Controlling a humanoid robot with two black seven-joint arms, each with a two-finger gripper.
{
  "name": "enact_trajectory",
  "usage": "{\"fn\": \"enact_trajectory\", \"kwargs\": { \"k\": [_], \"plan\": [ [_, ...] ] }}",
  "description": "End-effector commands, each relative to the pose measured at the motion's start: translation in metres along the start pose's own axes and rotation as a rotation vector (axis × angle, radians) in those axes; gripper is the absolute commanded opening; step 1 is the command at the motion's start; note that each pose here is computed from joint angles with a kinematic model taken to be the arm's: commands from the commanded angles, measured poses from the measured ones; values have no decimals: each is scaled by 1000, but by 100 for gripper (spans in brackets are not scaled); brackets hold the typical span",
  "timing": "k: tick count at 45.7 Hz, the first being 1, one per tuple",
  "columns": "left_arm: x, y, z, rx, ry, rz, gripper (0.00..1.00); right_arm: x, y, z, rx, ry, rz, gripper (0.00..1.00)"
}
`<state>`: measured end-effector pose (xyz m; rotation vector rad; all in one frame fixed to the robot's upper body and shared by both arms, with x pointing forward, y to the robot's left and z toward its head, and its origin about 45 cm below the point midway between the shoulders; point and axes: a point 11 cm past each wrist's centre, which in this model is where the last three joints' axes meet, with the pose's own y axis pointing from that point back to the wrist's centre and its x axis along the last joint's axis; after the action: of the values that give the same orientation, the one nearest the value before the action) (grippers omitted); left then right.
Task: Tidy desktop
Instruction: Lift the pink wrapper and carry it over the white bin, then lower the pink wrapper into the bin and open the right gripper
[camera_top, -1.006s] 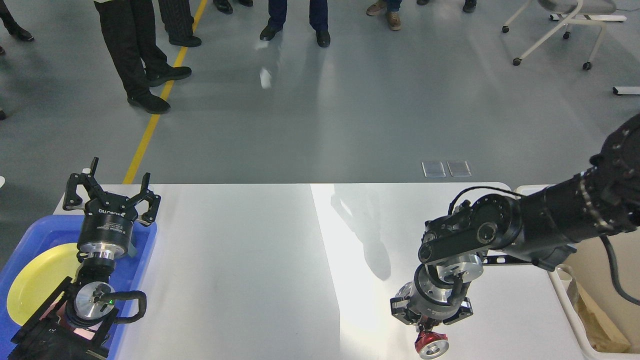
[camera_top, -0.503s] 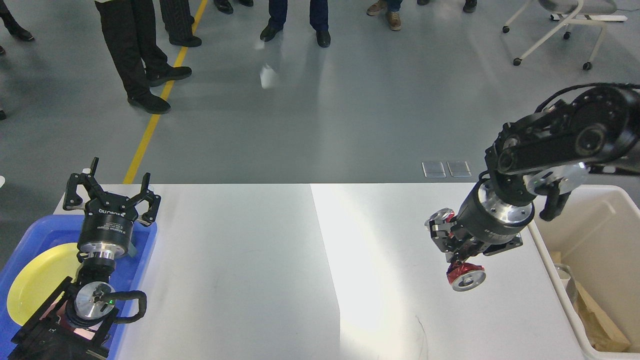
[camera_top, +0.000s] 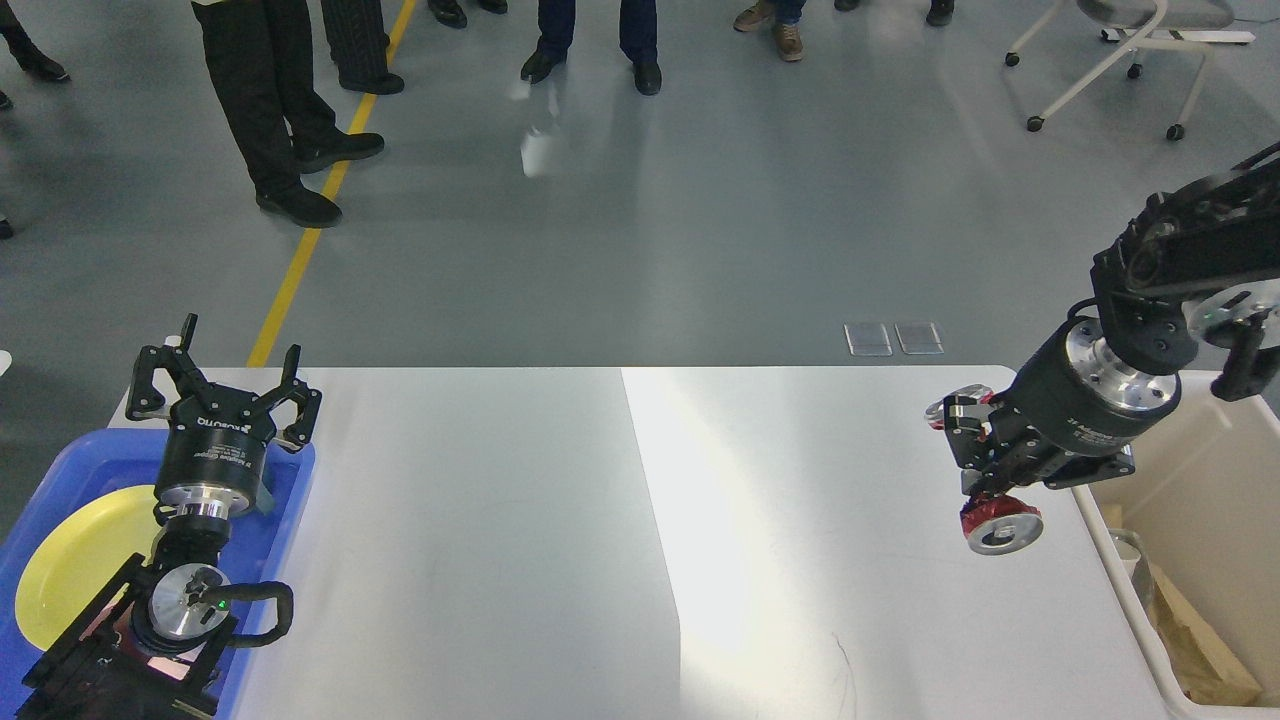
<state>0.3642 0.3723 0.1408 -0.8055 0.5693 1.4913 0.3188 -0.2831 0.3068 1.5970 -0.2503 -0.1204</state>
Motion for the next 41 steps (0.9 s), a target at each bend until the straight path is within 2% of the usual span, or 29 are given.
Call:
{"fn": "enact_trajectory", "kwargs": {
  "k": [1, 8, 17, 28, 41],
  "plan": [
    [0, 0, 0, 0, 1, 0, 96, 15, -14, 43, -17, -115, 33, 0],
    [1, 1, 0, 0, 0, 2, 96, 35, -42, 115, -39, -293, 84, 0],
    [1, 1, 0, -1, 0, 2, 96, 50, -86, 186, -171, -371, 142, 0],
    [0, 0, 0, -2, 1, 0, 96, 61, -136, 241, -205, -461, 253, 0],
    [1, 1, 0, -1, 0, 2, 96, 28, -199, 286, -291, -527, 378, 0]
  ]
}}
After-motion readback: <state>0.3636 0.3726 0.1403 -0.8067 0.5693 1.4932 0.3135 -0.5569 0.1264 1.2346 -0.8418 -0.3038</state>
